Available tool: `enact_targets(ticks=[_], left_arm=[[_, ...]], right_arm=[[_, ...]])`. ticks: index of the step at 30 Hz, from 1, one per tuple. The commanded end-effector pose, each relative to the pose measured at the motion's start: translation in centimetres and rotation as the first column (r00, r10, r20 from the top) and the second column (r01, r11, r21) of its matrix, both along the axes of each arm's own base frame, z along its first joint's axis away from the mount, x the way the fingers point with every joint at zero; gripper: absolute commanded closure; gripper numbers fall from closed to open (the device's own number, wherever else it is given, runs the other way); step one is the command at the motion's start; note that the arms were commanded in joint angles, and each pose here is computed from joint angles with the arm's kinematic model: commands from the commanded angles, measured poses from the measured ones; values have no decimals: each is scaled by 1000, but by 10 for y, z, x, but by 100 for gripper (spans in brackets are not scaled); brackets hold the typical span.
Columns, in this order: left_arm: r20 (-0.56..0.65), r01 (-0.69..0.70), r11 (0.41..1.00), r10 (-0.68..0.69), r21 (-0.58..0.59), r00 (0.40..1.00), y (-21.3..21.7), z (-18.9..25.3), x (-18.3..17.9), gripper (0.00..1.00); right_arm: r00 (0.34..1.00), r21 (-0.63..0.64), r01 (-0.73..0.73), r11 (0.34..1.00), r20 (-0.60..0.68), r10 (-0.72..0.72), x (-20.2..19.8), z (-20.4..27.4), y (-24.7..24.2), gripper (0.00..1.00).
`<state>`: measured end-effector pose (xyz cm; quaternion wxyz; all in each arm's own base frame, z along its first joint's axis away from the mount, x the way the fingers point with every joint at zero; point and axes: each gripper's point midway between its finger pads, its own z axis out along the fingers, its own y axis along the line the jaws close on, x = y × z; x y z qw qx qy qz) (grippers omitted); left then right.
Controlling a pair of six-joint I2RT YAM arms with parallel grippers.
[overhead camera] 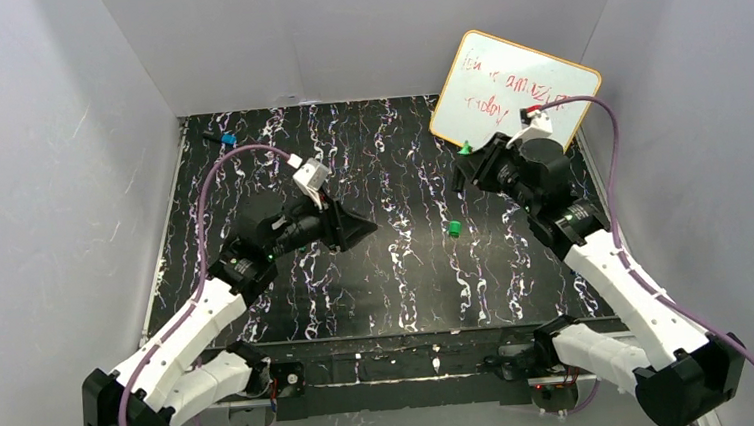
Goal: Insert the pens into the pen caps
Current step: Pick up the pen from the center of the board.
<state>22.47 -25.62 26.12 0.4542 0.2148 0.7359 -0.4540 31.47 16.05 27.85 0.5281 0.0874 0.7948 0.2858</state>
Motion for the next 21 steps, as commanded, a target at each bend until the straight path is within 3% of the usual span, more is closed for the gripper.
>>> enact_targets(ticks=[1,15,21], left_arm=[[49,-18,996,22,-83,999,-19,24,-5,57],[126,-300,953,294,33,948,-36,18,41,55],[109,-269,963,264,30,958,-50,22,44,55]], right_arm=[[994,76,-111,991,23,110,-11,11,39,99],[975,76,-213,974,79,207,-53,33,113,99],[975,31,-210,977,85,206,-58,28,131,99]])
